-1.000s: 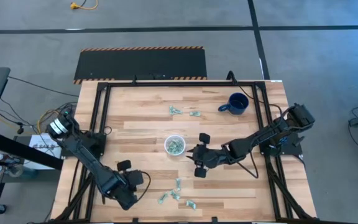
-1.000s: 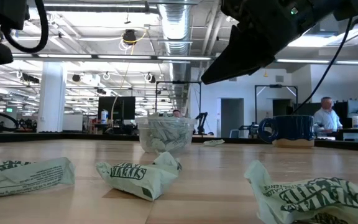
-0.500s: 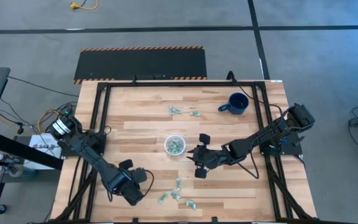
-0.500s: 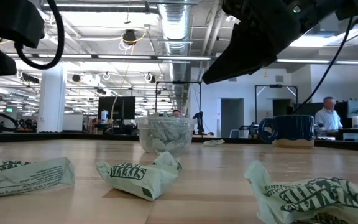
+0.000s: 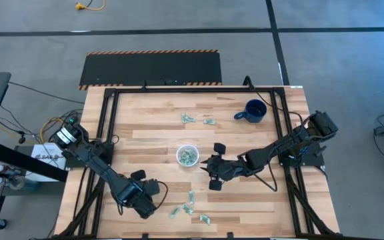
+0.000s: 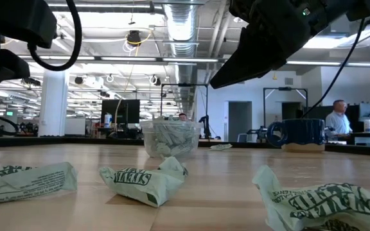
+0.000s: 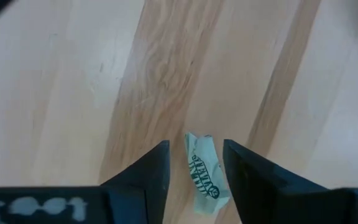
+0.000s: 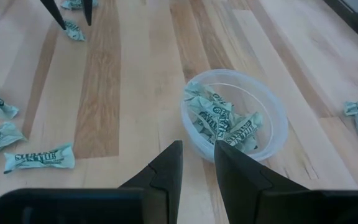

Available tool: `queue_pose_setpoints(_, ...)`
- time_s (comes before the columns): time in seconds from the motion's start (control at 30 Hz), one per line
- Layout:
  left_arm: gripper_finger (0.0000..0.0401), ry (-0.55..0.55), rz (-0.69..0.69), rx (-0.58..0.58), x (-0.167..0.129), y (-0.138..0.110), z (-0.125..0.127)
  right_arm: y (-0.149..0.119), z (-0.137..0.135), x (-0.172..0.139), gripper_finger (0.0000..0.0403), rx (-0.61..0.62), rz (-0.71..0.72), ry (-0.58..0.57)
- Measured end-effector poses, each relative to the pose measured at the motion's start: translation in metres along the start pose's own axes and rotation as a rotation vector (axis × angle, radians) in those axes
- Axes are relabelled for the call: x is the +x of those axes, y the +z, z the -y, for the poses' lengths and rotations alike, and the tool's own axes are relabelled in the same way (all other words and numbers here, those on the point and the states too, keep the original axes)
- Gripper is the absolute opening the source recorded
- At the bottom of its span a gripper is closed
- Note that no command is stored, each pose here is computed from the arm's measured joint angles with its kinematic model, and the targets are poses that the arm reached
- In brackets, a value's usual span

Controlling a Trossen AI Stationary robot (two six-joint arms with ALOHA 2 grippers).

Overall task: Pick and place items into bin
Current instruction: Put the stevia packet into the transparent bin

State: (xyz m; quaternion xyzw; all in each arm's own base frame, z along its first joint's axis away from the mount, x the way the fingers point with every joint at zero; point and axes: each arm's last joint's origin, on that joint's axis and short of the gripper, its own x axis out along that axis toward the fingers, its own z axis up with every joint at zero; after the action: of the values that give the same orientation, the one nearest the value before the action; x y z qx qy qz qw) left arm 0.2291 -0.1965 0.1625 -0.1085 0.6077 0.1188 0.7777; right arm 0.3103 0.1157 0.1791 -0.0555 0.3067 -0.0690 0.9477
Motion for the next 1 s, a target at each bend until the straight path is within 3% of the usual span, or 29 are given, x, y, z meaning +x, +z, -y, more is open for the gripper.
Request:
queue_pose_setpoints(0.27,0.0185,0.003,-0.003,0.0,0.001,0.0,0.0,0.0,0.0,0.0,0.0086,-0.001,-0.001,0.0)
queue_pose_setpoints(0.77,0.0187,0.045,-0.099,0.004,0.032,0.005,0.0,0.0,0.0,0.0,0.0086,0.0,-0.004,0.0)
queue_pose_setpoints(0.87,0.0178,0.043,-0.099,0.022,0.032,0.005,0.0,0.0,0.0,0.0,0.0086,-0.001,-0.005,-0.001)
queue_pose_setpoints(1.0,0.0134,0.04,-0.098,0.029,0.033,0.007,-0.001,-0.001,0.0,0.0,0.0086,0.008,-0.006,-0.001)
